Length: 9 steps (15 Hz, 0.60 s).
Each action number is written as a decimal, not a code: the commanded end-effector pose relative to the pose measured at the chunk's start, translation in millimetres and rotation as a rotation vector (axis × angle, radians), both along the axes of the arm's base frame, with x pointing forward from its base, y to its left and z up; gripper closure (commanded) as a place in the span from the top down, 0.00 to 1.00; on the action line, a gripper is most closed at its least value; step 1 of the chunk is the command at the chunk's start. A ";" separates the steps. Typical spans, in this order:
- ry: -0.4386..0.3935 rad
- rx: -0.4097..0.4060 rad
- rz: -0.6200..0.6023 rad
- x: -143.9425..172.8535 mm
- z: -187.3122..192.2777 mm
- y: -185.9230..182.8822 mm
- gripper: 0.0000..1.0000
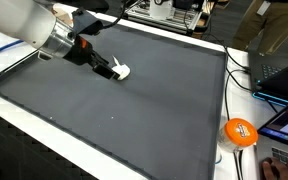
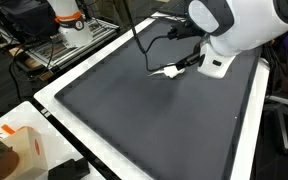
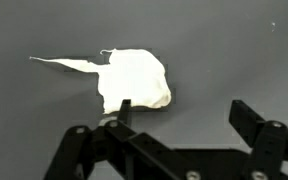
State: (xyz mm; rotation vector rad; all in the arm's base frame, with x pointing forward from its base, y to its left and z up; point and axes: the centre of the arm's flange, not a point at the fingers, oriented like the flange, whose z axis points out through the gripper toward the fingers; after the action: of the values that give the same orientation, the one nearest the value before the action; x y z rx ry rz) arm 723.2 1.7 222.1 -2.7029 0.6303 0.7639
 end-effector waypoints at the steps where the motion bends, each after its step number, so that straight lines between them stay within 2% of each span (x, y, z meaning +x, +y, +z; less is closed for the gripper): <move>1: 0.000 0.000 0.000 -0.4 1.1 0.1 1.00; 5: -0.006 -0.033 0.030 6.5 9.0 12.2 1.00; 9: -0.010 -0.130 0.121 17.2 16.1 38.0 1.00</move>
State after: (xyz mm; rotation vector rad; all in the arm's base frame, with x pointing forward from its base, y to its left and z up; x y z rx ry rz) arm 726.8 23.8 236.8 -2.7882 0.5718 0.7490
